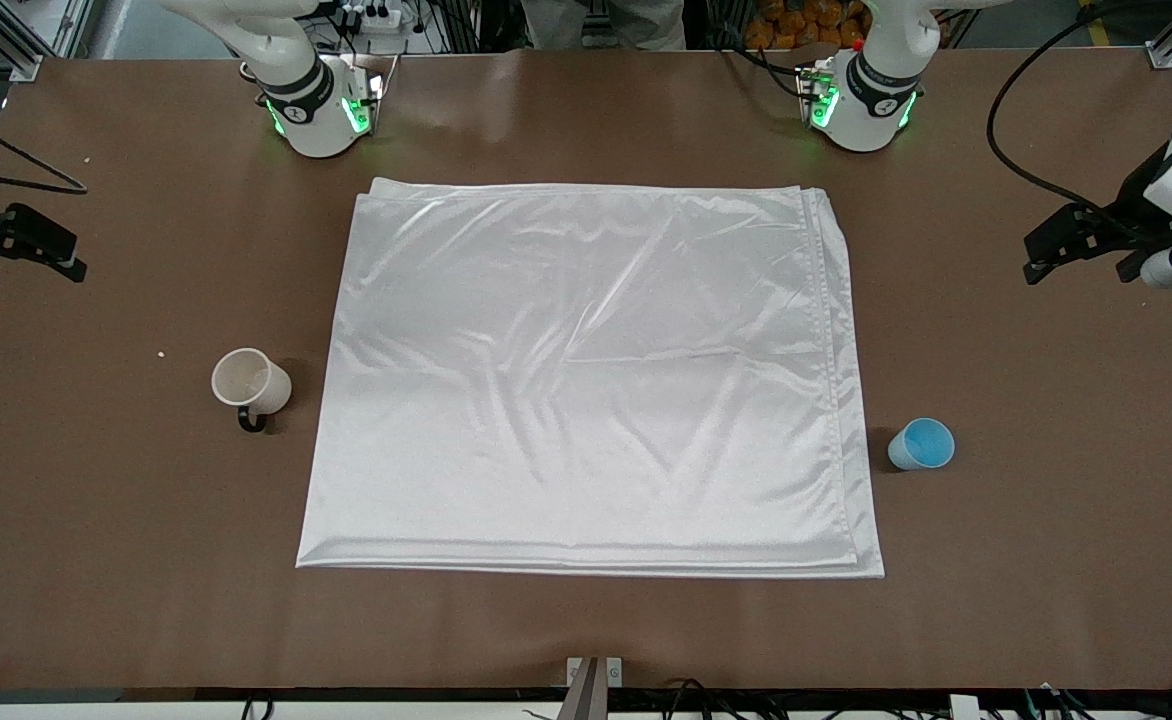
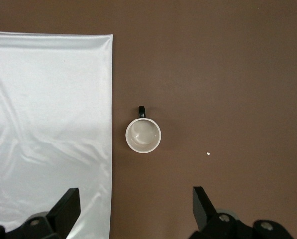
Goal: Place blue cup into white mug on cloth
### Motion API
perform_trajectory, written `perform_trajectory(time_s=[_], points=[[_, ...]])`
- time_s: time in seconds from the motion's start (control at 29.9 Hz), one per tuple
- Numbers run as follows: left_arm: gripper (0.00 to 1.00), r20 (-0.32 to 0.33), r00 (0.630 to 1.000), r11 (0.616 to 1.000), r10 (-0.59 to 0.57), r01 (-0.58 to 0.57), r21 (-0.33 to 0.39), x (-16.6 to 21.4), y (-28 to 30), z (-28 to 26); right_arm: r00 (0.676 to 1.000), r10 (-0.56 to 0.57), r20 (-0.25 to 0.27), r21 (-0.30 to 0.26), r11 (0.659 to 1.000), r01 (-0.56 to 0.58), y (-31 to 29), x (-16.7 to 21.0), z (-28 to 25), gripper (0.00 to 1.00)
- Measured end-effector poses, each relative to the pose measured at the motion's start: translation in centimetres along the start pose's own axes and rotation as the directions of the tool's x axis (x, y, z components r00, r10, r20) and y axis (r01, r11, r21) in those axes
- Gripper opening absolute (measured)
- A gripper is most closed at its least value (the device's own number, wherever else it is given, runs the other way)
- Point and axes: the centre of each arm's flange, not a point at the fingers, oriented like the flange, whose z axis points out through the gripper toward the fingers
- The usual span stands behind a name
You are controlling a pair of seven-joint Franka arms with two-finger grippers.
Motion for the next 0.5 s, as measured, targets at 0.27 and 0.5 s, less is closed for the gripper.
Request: perform_trajectory(time_s=[0.27, 0.5], points=[[1.0, -0.007, 1.0, 1.0, 0.0, 0.0, -0.001, 0.08, 0.0, -0.06, 1.0, 0.0, 0.002, 0.0, 1.0, 0.0, 0.0, 0.01, 0.09, 1.0], [1.0, -0.008, 1.0, 1.0, -0.002, 0.002, -0.001, 0.1, -0.09, -0.07, 1.0, 0.0, 0.003, 0.0, 1.0, 0.0, 0.01, 0.04, 0.15, 1.0]])
